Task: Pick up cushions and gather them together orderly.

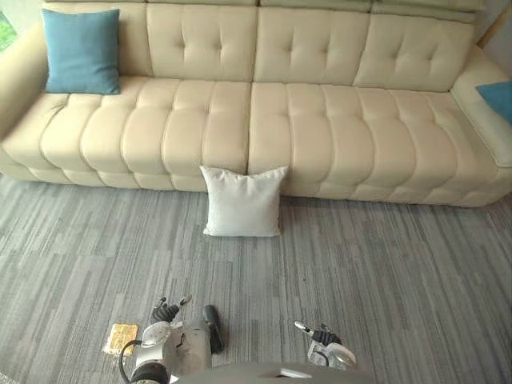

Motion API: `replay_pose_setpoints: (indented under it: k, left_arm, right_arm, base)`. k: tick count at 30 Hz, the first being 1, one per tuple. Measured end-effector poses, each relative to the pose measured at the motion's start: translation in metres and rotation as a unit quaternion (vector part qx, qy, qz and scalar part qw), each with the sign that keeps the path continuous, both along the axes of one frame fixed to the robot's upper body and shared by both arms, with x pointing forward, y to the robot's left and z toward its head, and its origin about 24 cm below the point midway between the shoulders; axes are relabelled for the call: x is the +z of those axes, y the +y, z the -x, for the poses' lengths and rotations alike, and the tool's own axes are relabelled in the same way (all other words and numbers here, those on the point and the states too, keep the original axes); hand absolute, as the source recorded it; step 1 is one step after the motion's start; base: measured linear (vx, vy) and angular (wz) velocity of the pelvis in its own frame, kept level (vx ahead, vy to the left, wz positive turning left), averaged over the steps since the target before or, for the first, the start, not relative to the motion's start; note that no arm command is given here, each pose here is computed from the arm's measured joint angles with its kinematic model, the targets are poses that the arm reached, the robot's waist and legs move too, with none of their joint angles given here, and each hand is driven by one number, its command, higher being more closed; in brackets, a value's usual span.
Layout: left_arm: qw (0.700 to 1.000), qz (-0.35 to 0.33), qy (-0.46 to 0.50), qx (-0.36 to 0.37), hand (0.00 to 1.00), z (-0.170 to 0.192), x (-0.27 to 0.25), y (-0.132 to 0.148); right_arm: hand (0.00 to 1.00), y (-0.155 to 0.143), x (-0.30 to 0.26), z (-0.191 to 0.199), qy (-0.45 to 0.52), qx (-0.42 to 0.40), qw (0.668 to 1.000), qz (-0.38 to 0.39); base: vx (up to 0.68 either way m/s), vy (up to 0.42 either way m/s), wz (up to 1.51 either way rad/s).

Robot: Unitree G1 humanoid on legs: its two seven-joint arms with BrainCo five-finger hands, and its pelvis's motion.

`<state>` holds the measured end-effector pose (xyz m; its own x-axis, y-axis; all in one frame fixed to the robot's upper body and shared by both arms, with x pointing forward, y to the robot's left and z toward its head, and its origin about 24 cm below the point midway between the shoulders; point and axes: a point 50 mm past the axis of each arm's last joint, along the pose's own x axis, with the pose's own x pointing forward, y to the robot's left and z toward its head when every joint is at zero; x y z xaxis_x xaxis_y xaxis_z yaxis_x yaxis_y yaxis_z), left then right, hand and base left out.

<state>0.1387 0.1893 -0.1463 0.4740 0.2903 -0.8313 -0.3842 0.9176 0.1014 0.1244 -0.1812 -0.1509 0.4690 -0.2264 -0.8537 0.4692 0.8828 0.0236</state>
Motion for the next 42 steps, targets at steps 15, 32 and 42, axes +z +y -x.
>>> replay_pose_setpoints:
  k: [15, 32, 42]
  left_arm:
    - [0.999, 0.032, 0.03, 0.003, 0.0, 0.009, -0.008, -0.015]
    - [0.999, 0.046, 0.026, -0.012, 0.0, 0.01, -0.008, -0.024]
    - [0.999, 0.031, 0.043, -0.002, 0.0, 0.018, -0.011, -0.012]
  right_arm:
    - [0.0, -0.022, 0.002, 0.007, -0.004, -0.029, 0.999, 0.019]
    - [0.0, -0.029, 0.0, 0.012, 0.02, -0.006, 0.999, 0.035]
    - [0.0, -0.018, -0.004, 0.017, 0.034, 0.018, 0.999, 0.027]
  base:
    - [0.32, -0.081, 0.15]
    - [0.32, -0.055, 0.06]
    - [0.0, 0.188, -0.16]
